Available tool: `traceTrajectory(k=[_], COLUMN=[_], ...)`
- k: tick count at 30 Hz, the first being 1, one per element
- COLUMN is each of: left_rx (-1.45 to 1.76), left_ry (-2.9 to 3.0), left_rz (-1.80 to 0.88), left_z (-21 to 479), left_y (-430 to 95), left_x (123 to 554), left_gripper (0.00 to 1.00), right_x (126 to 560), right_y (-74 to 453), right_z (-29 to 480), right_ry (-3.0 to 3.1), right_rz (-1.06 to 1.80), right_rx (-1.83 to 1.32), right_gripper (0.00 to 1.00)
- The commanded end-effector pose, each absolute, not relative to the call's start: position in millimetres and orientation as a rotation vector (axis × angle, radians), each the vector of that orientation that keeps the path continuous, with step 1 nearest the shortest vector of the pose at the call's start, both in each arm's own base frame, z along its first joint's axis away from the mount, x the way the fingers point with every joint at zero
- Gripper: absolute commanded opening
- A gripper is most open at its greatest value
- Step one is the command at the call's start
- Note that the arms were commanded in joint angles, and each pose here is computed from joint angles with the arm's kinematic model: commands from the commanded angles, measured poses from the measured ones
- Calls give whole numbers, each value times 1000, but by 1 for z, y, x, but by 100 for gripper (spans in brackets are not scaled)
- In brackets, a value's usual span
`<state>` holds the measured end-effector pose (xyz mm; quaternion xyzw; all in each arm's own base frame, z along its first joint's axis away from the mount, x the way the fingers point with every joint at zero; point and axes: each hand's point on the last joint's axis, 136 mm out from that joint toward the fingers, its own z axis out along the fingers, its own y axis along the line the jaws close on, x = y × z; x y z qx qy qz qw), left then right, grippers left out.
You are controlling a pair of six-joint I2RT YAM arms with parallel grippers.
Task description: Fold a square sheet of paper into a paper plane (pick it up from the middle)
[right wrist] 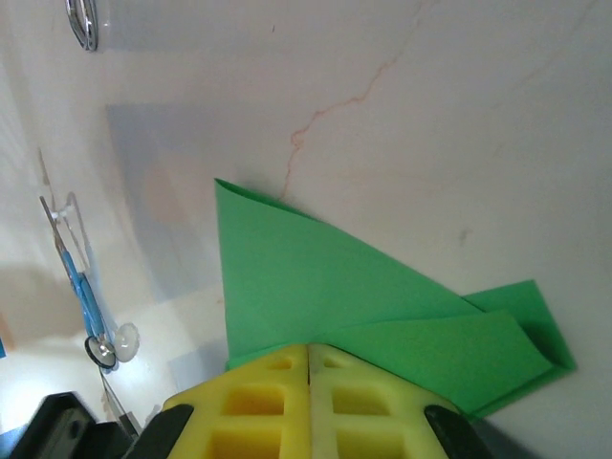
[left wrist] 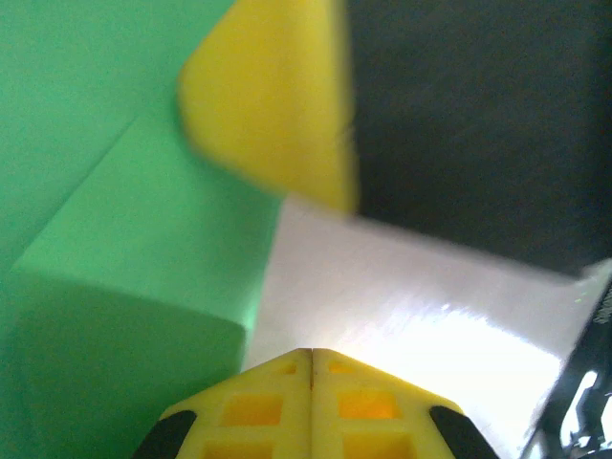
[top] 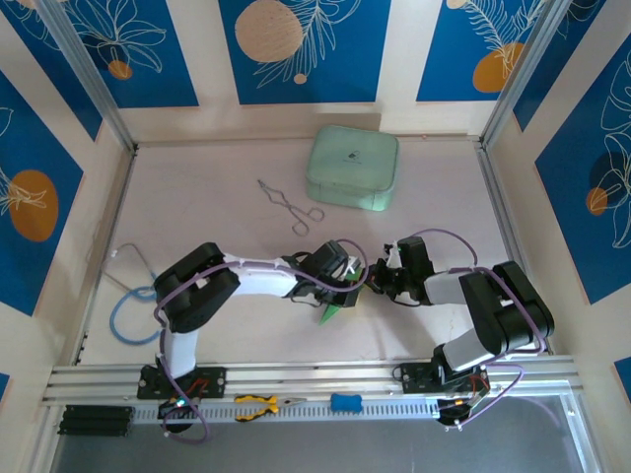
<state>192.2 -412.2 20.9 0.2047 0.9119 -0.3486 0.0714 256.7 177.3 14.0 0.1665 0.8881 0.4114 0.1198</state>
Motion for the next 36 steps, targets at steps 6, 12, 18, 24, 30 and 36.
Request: traceTrajectory(k=[6,12,18,24,30,36], left_rx=[524,446,378,394,395,384], left_ry=[2841,2882,2881,2869,2865,2857], left_rz=[-965,-943,-967,-980,-978,-985], left_z=[-5,-16,-19,-14,-13,-10], left_y=[-356,-324,-306,-314,-316,-317], left_x=[163,145,133,138,140,140], left_gripper=[5,5,5,5,4,4], right_x=[233,233,235,240,247,229], right_y=[159,158,159,167,172,202], right_z=[-19,-17,-16,-1,40,61], right_ry=[2723,2721,2718,2690,2615,2602], right_rz=[1083,1082,1088,1148,1148,1203], right_rx=[612,603,598,548,449,280], right_gripper=[0,0,0,1,3,5])
